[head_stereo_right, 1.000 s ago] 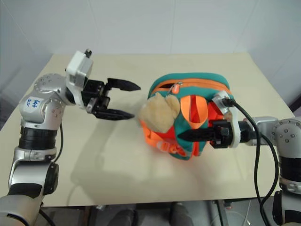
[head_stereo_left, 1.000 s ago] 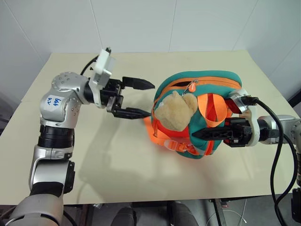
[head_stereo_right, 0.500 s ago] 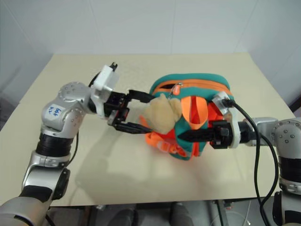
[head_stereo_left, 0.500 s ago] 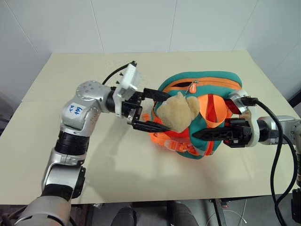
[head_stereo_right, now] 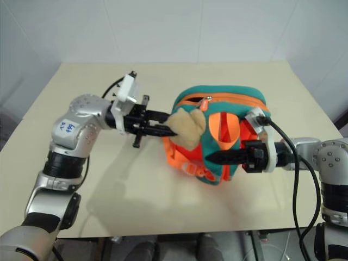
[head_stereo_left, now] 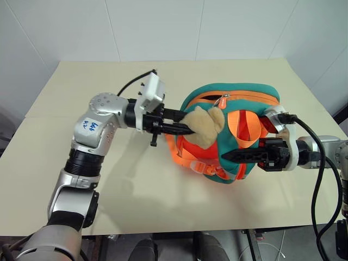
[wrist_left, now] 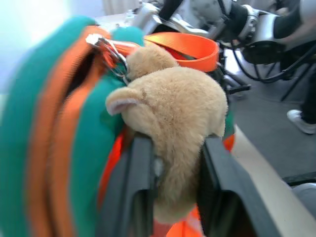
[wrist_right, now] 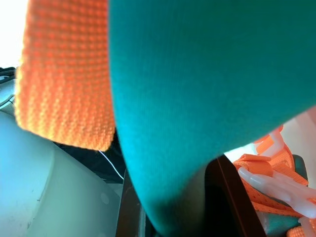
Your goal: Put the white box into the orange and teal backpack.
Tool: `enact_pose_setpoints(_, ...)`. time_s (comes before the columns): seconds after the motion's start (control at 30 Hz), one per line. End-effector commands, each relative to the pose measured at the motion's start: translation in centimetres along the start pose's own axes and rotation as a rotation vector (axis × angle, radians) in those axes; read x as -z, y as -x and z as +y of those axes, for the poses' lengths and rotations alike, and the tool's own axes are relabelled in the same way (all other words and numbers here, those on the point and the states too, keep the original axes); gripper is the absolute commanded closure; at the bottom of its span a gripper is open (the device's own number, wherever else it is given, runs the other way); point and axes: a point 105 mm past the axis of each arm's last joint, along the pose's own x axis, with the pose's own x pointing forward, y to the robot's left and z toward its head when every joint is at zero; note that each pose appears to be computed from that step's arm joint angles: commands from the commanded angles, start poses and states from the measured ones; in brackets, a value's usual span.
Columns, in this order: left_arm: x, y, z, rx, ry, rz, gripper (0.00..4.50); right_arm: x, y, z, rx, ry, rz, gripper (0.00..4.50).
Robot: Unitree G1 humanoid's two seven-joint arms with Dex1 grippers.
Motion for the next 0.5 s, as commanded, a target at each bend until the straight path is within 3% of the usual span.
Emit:
enact_pose_setpoints(0.03, -2.0, 2.1, 0.9, -0.049, -0.062, -0.027, 4.1, 0.1, -0.2, 0.7, -0.03, 0.016, 0.005, 3.95)
enact_pose_setpoints(0.23, -1.7, 5.5, 2.1, -0.13, -0.03, 0.005, 4.12, 0.1, -0.2, 0.7, -0.029, 0.014, 0.002, 3.95)
enact_pose_setpoints(0.5, 3.3, 9.1, 3.8, -0.283, 0.078, 0.098, 4.12, 0.2, -0.1, 0.8, -0.024, 0.013, -0.004, 3.95)
